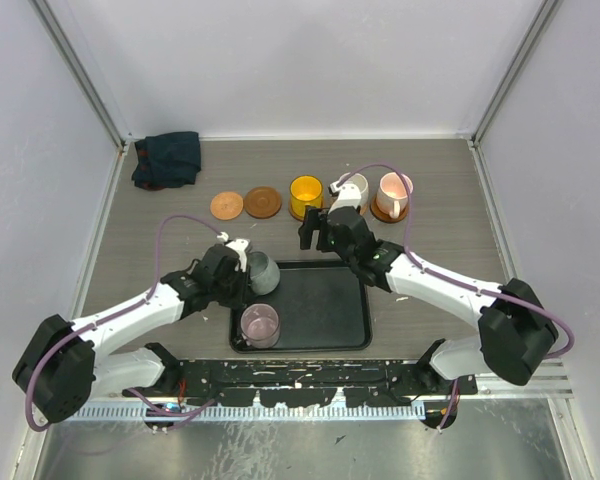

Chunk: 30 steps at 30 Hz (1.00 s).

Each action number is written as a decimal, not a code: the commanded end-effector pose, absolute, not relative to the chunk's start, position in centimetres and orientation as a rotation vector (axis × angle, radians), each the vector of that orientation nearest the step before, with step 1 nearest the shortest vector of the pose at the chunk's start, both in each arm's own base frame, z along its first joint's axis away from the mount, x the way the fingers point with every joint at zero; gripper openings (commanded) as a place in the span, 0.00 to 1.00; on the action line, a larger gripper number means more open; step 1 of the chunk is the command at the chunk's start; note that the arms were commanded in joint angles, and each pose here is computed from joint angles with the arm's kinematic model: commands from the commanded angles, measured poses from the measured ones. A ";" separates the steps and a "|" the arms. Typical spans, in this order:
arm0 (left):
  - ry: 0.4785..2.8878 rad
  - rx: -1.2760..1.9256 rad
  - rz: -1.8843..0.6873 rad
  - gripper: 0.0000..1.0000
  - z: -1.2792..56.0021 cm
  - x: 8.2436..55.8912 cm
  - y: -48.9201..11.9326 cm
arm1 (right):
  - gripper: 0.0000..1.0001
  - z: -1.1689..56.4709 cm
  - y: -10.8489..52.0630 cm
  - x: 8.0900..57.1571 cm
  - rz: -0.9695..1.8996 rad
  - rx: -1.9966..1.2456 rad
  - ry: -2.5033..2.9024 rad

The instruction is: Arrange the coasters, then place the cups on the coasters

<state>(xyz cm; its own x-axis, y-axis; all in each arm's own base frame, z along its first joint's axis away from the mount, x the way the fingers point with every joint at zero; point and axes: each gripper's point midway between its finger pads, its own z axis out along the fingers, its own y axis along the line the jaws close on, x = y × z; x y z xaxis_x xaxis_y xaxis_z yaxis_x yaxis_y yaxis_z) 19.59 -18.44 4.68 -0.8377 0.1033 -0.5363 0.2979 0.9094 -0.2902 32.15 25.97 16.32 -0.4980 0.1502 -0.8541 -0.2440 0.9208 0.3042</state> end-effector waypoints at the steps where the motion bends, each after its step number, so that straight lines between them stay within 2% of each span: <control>1: 2.461 0.245 -0.462 0.12 5.4 21.6 -18.3 | 0.86 17.4 27.1 32.4 0.527 -0.060 1.995; 6: 2.416 0.247 -0.434 0.11 6.0 21.9 -18.0 | 0.86 17.1 27.1 32.3 0.526 -0.062 2.001; 9: 2.378 0.242 -0.429 0.00 6.8 22.3 -18.0 | 0.86 16.8 26.9 32.2 0.513 -0.058 2.003; 21: 2.129 0.174 -0.472 0.00 14.1 24.4 -18.0 | 0.81 15.0 23.1 31.9 0.342 0.018 2.006; 30: 2.058 0.127 -0.393 0.00 17.1 27.7 -18.4 | 0.81 13.9 21.3 31.6 0.269 0.052 2.005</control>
<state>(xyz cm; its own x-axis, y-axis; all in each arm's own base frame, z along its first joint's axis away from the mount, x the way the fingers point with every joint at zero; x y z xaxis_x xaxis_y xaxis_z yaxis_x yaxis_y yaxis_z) 22.58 -16.34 9.82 -0.6816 0.0297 -0.7311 0.2539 0.9467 -0.1982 30.97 22.06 11.81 -0.5067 0.1017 -0.8561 -0.1259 0.9736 0.1902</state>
